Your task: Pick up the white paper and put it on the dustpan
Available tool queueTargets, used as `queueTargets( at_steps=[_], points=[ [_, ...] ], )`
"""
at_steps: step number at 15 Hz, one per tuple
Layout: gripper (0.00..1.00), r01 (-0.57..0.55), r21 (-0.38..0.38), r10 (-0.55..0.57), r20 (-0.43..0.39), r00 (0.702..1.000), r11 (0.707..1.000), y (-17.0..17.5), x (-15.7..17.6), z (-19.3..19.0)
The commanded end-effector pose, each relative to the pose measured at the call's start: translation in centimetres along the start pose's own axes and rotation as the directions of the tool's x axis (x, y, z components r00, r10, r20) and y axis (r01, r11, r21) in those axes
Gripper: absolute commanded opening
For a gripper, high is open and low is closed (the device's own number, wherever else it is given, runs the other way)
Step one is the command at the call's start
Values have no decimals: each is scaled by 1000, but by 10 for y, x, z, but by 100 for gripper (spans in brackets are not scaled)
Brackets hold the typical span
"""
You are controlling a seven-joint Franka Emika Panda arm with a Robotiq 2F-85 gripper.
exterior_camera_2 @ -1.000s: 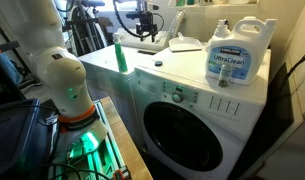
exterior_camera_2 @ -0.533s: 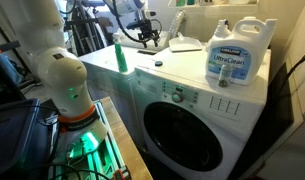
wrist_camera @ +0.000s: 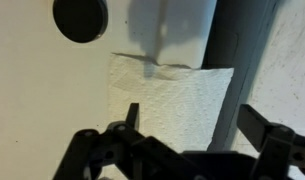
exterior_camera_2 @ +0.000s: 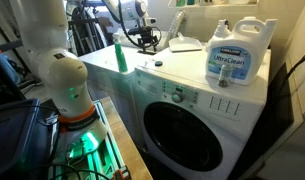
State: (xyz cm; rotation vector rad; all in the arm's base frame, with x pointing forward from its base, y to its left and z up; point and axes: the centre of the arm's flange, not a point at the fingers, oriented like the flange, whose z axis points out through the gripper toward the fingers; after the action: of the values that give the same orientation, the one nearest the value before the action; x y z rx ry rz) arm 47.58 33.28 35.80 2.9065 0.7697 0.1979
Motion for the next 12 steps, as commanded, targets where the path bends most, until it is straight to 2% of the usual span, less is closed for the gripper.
queueTargets(
  at_steps=[1, 4, 5, 7, 9, 12],
  points=[
    [100, 37, 39, -37, 5, 999, 999, -2, 10, 16],
    [99, 51, 52, -52, 23, 998, 997, 0, 14, 29],
    [92, 49, 57, -50, 26, 998, 997, 1, 16, 32],
    [68, 56, 69, -58, 25, 998, 996, 2, 17, 35],
    [51, 60, 76, -62, 24, 998, 995, 3, 19, 36],
    [28, 66, 85, -69, 24, 997, 994, 3, 21, 36]
  ],
)
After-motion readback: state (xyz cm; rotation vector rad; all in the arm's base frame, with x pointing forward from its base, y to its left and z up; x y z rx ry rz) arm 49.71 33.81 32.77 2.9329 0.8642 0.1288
